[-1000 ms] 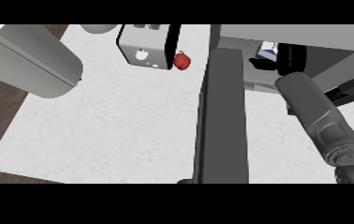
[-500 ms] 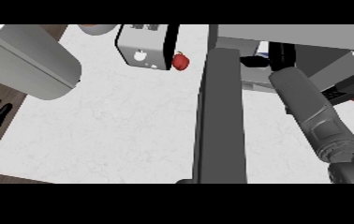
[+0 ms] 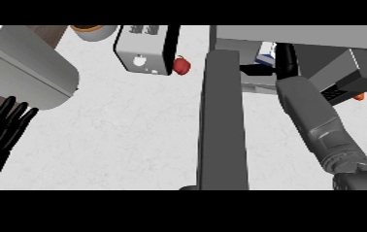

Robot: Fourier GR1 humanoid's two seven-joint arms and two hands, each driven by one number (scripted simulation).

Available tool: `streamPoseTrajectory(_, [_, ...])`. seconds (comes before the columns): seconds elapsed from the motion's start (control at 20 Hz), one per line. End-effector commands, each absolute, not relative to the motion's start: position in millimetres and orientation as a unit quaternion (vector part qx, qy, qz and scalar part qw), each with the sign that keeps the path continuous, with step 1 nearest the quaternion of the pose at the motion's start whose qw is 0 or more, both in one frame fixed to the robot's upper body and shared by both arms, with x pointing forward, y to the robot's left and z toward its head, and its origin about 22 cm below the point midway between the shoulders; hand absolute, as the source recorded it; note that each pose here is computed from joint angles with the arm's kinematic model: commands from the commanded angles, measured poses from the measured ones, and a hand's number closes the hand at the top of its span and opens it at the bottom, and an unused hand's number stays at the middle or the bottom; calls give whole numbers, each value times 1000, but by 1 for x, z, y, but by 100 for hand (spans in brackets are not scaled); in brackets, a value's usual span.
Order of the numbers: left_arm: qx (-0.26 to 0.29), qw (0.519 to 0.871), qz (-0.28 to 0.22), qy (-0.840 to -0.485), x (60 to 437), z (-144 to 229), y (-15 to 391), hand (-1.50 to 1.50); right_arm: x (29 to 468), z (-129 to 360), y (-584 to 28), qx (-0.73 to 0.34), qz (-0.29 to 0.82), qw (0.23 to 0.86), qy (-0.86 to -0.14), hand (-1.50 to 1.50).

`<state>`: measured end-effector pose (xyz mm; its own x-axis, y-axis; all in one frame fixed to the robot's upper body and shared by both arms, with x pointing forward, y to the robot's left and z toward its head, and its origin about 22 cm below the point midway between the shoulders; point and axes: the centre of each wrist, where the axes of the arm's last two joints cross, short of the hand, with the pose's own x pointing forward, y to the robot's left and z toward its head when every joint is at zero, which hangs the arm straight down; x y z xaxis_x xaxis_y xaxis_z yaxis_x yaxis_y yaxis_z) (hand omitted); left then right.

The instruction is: Pick up the milk, place it into the microwave and close the microwave

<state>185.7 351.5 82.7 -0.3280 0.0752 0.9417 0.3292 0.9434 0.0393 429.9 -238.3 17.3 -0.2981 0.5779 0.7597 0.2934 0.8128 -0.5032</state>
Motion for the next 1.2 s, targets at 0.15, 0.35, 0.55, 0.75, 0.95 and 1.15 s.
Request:
streamPoseTrajectory(0.15, [-161,565,-124,-799,180,72,328,-150,412,-10,-253,-179,88,558,-806,-150])
streamPoseTrajectory(0.35, [-174,563,-133,-797,192,81,322,150,396,-36,-247,-123,64,581,-802,-150])
streamPoseTrajectory(0.55, [-191,575,-137,-783,192,68,301,150,380,-59,-235,-74,39,582,-809,-150])
streamPoseTrajectory(0.75, [-197,581,-145,-777,198,83,271,150,367,-75,-228,-23,35,607,-793,-150])
streamPoseTrajectory(0.95, [-209,597,-155,-759,213,63,268,150,335,-106,-230,-28,22,598,-801,-150])
streamPoseTrajectory(1.15, [-214,596,-168,-756,210,66,248,150,311,-121,-246,-23,29,602,-798,-150])
